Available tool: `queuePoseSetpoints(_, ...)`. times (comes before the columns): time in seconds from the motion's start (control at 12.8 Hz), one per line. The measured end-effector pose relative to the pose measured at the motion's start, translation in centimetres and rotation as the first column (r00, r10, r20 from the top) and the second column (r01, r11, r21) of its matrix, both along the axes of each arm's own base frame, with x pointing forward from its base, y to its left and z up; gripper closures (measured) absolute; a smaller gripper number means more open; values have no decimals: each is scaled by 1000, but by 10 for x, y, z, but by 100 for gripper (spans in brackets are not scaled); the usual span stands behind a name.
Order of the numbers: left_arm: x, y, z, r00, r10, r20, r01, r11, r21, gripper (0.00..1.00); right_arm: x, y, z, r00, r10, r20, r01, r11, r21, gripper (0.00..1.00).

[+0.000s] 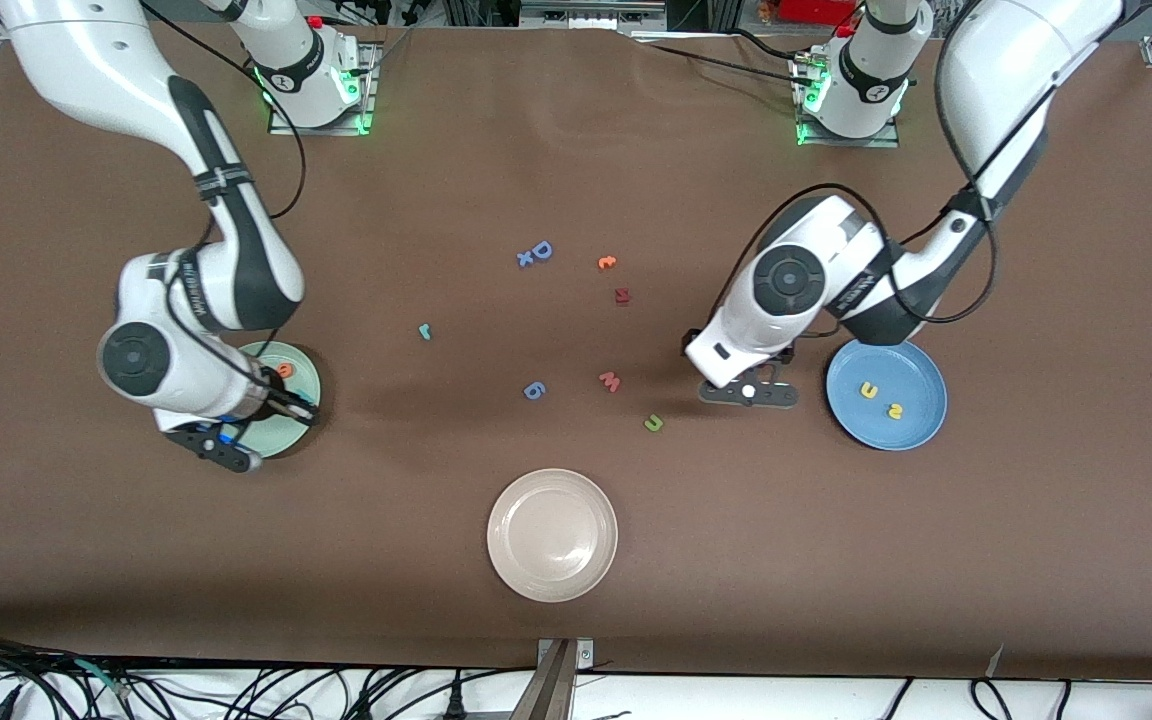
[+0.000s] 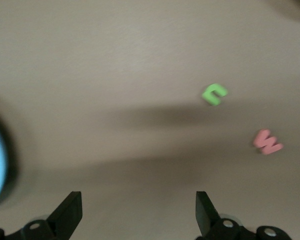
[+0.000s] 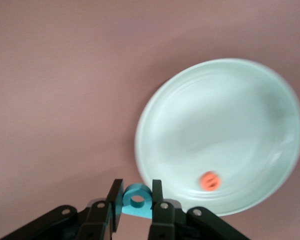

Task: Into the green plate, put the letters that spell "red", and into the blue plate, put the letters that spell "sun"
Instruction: 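Place the p on the green plate while the left gripper grasps the c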

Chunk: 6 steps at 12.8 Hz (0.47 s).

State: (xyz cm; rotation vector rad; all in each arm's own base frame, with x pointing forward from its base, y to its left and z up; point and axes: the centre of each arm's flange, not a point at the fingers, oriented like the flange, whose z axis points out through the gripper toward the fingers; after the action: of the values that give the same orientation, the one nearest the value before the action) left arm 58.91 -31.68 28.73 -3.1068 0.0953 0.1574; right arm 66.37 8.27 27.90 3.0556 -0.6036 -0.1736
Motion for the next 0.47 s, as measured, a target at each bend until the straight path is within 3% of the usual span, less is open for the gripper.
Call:
queuePoseSetpoints(0.23, 18, -34, -26, 998, -8, 60, 7, 1000, 18, 0, -5, -36, -10, 998, 48, -27, -48, 999, 10, 73)
queuePoseSetpoints(0.39, 31, -49, -54, 991, -10, 131, 12, 1000, -18, 0, -8, -37, -14, 998, 55, -36, -54, 998, 12, 72)
queuePoseSetpoints(0.47, 36, -51, -70, 987, -6, 159, 15, 998, -58, 0, -8, -36, -14, 998, 57, -36, -57, 998, 13, 64)
